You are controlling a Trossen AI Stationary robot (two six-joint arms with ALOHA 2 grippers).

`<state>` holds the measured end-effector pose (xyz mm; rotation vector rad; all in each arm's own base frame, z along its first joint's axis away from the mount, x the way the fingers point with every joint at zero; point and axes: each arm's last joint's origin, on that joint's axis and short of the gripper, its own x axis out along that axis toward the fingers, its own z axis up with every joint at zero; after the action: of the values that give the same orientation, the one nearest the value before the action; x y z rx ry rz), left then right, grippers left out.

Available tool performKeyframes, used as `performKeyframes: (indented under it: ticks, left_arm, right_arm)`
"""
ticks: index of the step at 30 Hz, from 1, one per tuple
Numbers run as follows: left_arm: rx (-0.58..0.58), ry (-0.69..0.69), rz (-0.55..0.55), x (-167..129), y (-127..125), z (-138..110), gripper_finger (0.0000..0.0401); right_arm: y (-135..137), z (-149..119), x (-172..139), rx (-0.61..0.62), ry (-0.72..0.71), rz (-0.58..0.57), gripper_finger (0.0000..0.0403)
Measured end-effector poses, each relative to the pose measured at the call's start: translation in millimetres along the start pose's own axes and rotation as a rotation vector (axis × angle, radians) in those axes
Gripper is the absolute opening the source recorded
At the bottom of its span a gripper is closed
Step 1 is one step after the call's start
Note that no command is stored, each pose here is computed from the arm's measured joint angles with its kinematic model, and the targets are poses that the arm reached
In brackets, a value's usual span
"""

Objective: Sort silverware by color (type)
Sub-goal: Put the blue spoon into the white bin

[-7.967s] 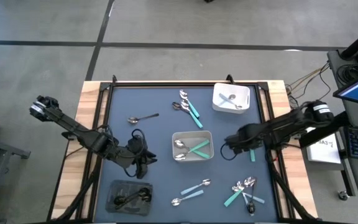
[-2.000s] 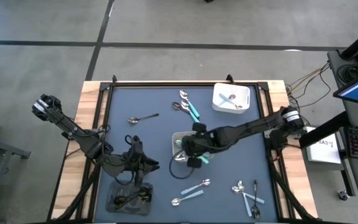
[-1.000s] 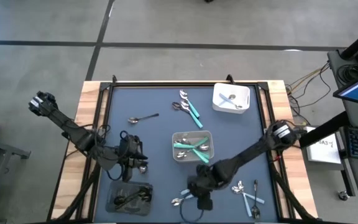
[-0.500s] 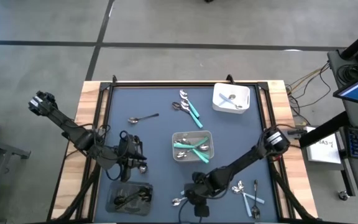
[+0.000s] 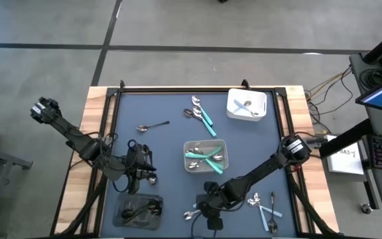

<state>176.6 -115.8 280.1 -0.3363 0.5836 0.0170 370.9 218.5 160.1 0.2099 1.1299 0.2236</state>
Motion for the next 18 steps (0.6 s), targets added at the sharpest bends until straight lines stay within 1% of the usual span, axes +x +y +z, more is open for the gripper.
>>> performKeyframes:
  ticks: [4,10,12,18]
  left_arm:
    - [0.003,0.0,0.0,0.0,0.0,0.0,0.0077]
    - [0.004,0.0,0.0,0.0,0.0,0.0,0.0077]
    - [0.007,0.0,0.0,0.0,0.0,0.0,0.0077]
    - [0.017,0.008,0.007,0.0,0.8,-1.0,0.0077]
  right_arm:
    - [-2.8,-2.0,7.3,-0.011,-0.002,-0.043,0.0111]
    - [-4.9,-4.9,15.1,-0.041,0.017,-0.057,0.0109]
    - [-5.5,-5.8,17.9,-0.028,0.023,-0.06,0.0106]
    - [-8.2,-9.6,27.9,-0.008,0.049,-0.078,0.0079]
